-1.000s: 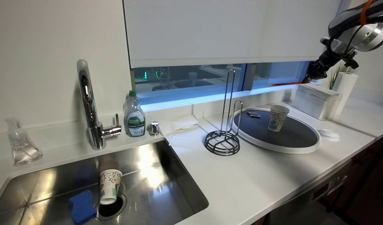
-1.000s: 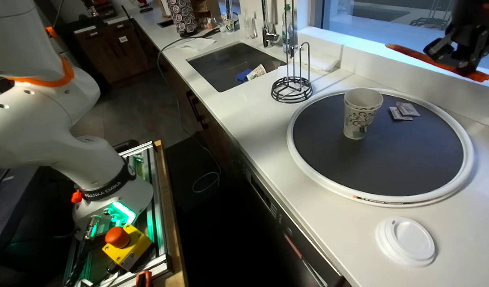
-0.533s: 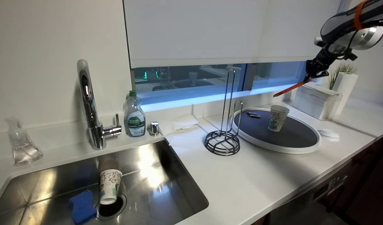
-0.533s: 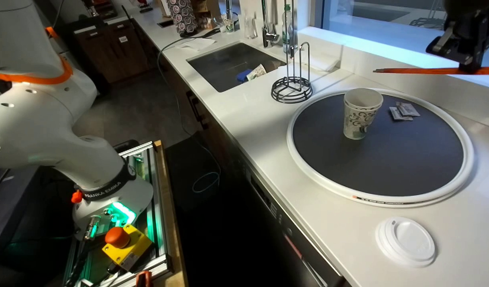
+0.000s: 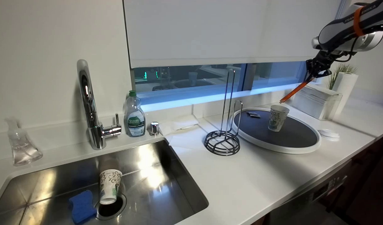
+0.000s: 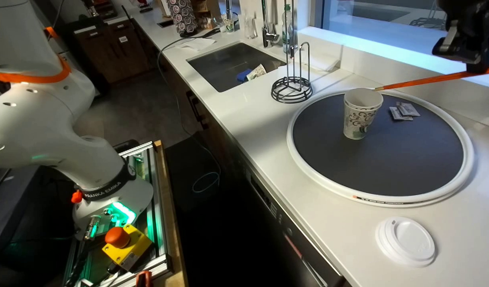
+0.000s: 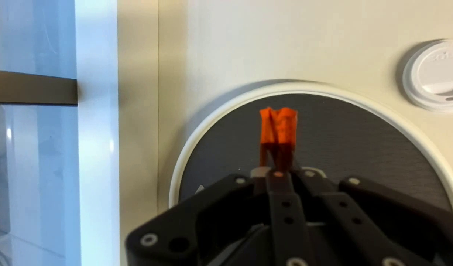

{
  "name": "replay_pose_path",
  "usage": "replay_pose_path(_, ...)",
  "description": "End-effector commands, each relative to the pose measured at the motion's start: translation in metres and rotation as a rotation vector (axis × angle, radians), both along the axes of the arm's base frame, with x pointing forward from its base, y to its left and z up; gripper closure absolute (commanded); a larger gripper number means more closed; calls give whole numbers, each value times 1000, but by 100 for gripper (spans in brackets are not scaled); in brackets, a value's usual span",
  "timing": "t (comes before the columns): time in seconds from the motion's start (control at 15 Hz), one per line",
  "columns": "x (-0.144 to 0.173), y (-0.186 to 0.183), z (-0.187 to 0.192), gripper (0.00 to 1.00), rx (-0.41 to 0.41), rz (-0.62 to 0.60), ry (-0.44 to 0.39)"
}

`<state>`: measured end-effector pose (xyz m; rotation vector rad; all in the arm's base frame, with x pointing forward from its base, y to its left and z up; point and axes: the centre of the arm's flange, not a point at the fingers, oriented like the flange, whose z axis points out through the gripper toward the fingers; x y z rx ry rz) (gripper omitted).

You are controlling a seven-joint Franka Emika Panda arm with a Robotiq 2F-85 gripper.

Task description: Turn the paper cup over and put the orange object inside the paper cup

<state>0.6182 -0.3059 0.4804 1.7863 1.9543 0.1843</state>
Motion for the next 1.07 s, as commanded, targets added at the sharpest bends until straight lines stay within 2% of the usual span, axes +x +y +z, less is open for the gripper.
replay_pose_path(0.0, -18, 11, 0, 100, -70, 49, 14)
replay_pose_path(0.47, -19, 37, 2, 100, -159, 117, 35)
replay_pose_path(1.0, -7, 75, -8, 100, -263, 186, 18)
